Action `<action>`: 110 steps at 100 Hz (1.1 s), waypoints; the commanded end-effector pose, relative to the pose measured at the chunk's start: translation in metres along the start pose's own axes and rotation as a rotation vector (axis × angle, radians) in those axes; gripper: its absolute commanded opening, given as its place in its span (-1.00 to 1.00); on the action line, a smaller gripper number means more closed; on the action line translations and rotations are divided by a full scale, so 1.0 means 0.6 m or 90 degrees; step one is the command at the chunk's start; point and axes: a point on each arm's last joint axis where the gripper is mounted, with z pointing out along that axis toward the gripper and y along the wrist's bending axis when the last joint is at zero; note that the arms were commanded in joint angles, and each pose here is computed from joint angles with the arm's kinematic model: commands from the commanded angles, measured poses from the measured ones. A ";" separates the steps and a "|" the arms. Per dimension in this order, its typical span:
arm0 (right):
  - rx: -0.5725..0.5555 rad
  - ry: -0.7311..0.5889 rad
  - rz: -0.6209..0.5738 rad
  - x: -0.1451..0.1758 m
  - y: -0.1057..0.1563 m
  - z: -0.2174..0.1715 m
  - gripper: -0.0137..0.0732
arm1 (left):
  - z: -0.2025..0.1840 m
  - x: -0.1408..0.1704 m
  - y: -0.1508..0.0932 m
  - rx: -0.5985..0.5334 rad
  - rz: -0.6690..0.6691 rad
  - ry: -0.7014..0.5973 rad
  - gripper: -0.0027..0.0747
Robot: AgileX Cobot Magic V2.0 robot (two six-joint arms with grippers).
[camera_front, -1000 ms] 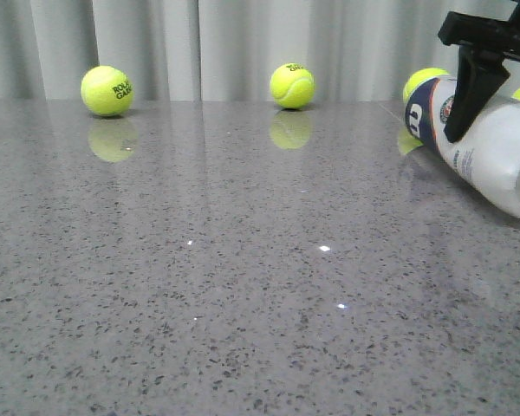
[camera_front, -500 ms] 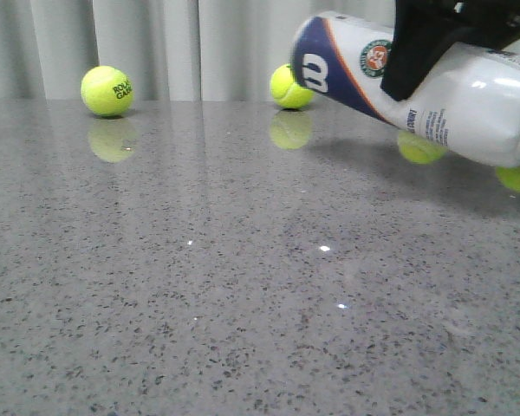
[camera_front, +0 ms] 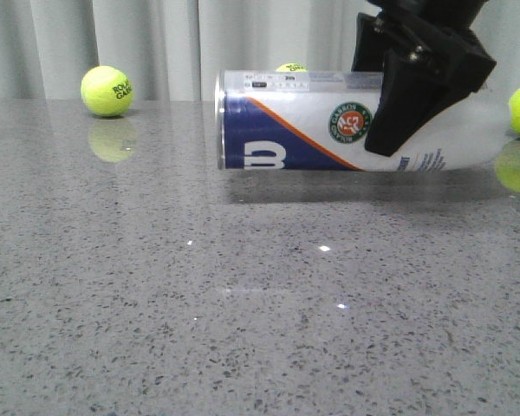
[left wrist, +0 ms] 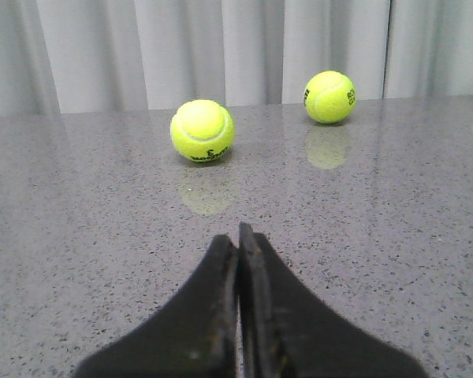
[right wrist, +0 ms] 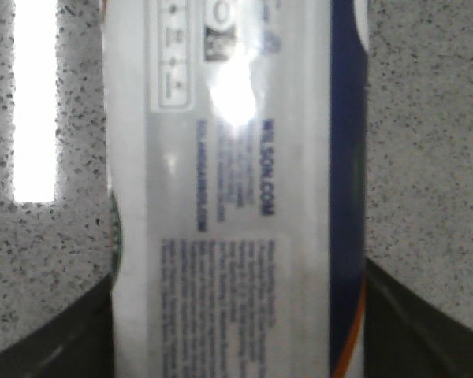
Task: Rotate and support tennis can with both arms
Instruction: 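Swing the can toward the table center and lower it on its side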
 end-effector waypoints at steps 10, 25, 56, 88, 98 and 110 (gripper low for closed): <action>0.037 -0.023 -0.017 -0.011 -0.013 -0.019 -0.24 | -0.001 0.010 -0.002 0.002 -0.007 -0.044 -0.98; 0.035 -0.022 -0.017 -0.010 -0.013 -0.018 -0.20 | -0.001 0.010 -0.002 0.002 -0.007 -0.044 -0.98; 0.026 -0.019 -0.016 -0.009 -0.012 -0.013 0.53 | -0.001 0.010 -0.002 0.002 -0.007 -0.044 -0.98; 0.026 -0.020 -0.016 -0.009 -0.012 -0.015 0.80 | -0.001 0.010 -0.002 0.002 -0.007 -0.044 -0.98; 0.030 -0.021 -0.017 -0.010 -0.011 -0.020 0.80 | -0.001 0.010 -0.002 0.002 -0.007 -0.044 -0.98; 0.044 -0.021 -0.024 -0.012 -0.009 -0.034 0.80 | -0.001 0.010 -0.002 0.002 -0.007 -0.044 -0.98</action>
